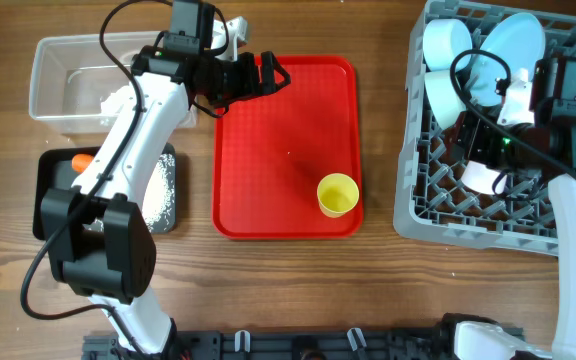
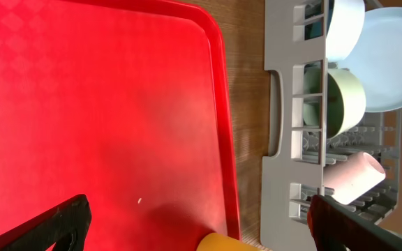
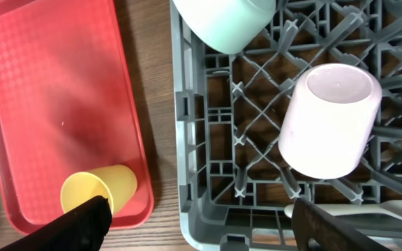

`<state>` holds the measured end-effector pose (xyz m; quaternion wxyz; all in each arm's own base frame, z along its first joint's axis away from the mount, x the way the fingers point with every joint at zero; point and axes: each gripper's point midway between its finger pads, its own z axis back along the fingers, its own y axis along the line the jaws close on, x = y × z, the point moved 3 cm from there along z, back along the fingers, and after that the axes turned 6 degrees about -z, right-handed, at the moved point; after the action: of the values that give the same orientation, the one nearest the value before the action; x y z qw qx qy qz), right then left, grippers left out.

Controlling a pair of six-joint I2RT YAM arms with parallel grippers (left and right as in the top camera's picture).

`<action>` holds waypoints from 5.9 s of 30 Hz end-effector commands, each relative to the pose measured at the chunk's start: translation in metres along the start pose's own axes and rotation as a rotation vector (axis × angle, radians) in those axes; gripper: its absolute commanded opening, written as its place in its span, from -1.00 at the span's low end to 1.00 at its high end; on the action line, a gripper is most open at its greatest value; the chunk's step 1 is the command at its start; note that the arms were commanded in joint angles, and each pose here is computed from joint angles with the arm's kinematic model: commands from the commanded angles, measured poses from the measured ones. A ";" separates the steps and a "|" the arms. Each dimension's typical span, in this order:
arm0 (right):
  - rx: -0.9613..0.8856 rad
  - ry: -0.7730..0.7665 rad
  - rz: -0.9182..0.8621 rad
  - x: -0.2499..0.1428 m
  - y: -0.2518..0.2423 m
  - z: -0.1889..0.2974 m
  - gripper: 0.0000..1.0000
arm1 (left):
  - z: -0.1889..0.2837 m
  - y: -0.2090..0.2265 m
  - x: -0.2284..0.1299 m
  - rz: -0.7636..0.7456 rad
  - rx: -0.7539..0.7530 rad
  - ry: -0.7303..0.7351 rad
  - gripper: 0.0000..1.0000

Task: Sort waste into correct bins and load items into the dishwasher rack
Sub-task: 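Grasp the yellow cup with the left gripper and lift it, then pass the yellow cup from the left gripper to the right gripper, then set the yellow cup upside down in the rack beside the pink cup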

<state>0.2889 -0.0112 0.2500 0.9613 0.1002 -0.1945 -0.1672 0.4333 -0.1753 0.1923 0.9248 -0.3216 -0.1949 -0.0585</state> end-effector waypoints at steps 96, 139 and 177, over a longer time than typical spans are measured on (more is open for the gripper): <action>1.387 0.009 0.540 -0.016 0.204 0.017 0.78 | 0.071 -0.125 -0.034 -0.189 -0.863 0.120 -0.92; 0.481 -0.353 0.086 0.068 0.064 0.000 0.08 | 0.025 -0.049 0.008 -0.141 -0.197 -0.124 1.00; -0.208 0.151 -0.526 0.033 -0.174 -0.041 0.02 | 0.025 -0.048 0.008 -0.141 -0.197 -0.124 1.00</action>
<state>0.2800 -0.1815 0.1906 0.8917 0.0741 -0.0923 -0.4369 0.4199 -0.1994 0.2308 0.8726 -0.4016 -0.2520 -0.1174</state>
